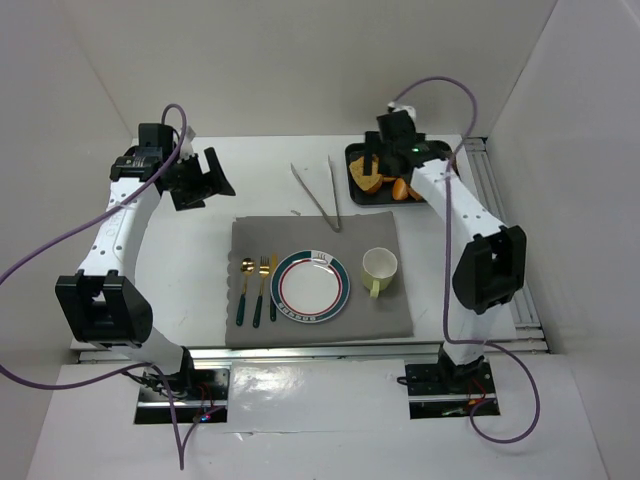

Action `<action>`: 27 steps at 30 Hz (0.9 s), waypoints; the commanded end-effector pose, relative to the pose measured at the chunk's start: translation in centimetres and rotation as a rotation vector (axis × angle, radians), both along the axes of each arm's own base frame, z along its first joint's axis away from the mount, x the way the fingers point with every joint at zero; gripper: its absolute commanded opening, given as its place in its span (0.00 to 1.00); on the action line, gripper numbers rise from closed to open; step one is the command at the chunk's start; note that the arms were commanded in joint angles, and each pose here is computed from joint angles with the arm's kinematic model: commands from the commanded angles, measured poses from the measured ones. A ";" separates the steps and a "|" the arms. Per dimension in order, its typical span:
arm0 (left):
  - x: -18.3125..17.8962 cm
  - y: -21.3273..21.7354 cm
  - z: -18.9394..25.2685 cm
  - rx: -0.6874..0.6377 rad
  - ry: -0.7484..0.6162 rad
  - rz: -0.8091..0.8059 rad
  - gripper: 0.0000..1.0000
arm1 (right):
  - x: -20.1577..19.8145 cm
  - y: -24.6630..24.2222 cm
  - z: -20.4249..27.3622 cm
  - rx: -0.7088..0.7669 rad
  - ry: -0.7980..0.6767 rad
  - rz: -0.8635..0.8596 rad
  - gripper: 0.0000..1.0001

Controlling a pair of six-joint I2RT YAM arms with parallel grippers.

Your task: Place the bread

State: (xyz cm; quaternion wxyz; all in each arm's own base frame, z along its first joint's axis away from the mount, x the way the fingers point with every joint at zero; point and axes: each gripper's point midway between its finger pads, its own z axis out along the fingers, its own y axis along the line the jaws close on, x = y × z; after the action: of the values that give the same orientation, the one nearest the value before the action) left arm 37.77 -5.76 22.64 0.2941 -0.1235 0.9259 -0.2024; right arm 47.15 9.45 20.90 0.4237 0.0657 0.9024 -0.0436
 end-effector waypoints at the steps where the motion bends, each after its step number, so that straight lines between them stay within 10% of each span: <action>1: 0.2 0.0 0.3 -0.013 -0.015 -0.003 0.99 | 0.4 7.1 0.2 -0.006 -0.005 0.222 1.00; 10: 0.7 0.9 1.0 0.035 -0.037 0.024 0.99 | 2.2 17.3 -6.4 0.022 0.129 0.529 1.00; 27: 0.6 1.2 -0.5 0.053 -0.008 0.029 0.99 | 3.6 18.8 -15.0 0.021 0.248 0.540 1.00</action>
State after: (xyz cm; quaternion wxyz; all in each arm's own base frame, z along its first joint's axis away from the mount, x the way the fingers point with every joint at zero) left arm 37.92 -4.92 22.30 0.2982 -0.1306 0.9285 -0.1787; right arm 50.28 27.52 5.99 0.3013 -0.1698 0.9356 0.0718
